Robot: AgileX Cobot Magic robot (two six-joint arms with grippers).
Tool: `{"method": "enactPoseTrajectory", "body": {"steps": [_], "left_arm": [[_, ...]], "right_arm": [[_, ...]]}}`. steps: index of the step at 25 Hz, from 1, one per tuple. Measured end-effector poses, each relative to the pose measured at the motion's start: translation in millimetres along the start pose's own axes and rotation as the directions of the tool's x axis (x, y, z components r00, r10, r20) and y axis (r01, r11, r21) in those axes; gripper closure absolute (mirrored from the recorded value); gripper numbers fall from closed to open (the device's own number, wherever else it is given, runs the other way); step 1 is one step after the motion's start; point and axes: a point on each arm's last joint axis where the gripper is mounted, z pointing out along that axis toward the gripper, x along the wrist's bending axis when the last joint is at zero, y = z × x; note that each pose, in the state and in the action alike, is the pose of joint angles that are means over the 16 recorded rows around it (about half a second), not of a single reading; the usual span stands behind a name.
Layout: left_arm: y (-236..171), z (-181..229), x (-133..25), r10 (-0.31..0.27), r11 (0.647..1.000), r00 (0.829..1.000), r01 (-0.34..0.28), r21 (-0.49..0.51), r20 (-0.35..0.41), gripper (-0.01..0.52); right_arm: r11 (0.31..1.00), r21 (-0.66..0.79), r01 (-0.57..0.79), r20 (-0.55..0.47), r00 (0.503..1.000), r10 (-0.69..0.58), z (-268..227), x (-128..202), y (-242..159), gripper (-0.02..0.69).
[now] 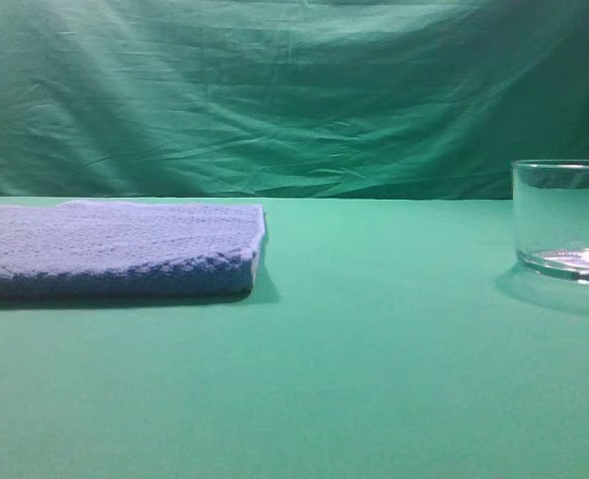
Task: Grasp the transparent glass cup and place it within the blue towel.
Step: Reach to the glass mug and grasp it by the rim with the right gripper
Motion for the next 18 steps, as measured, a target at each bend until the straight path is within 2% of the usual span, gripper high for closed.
{"method": "enactPoseTrajectory", "body": {"steps": [18], "left_arm": [[0.0,0.0,0.0,0.000,1.000,1.000,0.000,0.000,0.000,0.514]], "right_arm": [[1.000,0.000,-0.001,0.000,1.000,0.001,0.0,0.0,0.0,0.665]]}}
